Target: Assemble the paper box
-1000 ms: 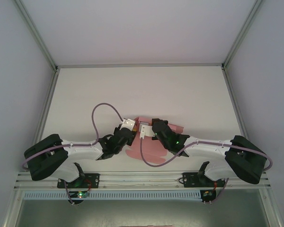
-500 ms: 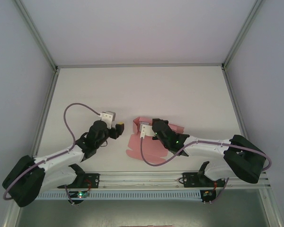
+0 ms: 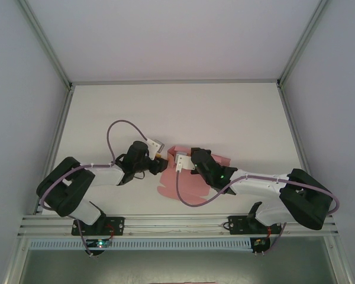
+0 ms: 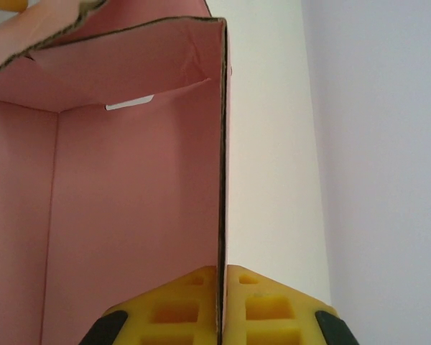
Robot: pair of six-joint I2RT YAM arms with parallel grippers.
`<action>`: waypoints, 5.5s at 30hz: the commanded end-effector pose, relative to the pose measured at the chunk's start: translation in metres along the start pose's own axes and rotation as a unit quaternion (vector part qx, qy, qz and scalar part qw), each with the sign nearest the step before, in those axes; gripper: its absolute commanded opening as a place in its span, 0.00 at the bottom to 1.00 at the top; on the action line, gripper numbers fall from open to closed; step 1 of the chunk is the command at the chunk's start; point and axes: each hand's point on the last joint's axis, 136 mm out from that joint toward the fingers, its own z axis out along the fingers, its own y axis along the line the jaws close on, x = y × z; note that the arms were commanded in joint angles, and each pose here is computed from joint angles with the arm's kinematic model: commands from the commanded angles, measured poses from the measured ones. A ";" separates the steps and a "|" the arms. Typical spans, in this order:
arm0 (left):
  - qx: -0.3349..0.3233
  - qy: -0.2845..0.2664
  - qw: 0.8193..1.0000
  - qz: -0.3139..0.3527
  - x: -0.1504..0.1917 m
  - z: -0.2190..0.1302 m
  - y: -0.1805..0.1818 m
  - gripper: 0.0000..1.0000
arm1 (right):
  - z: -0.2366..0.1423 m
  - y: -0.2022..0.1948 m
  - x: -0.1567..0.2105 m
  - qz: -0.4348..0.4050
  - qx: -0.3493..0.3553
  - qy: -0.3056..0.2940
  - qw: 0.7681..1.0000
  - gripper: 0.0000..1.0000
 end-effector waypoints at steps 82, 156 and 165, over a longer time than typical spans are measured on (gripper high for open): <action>-0.254 -0.030 0.966 0.047 -0.043 0.070 0.060 0.00 | -0.011 0.089 0.025 -0.028 -0.112 0.062 0.991 0.00; -0.093 -0.192 0.975 0.063 -0.091 -0.045 -0.036 0.00 | -0.124 -0.052 0.008 0.416 -0.083 -0.045 0.905 0.98; -0.045 -0.197 0.979 0.037 -0.100 -0.053 -0.055 0.00 | -0.096 -0.056 -0.006 0.441 -0.105 -0.086 0.887 0.98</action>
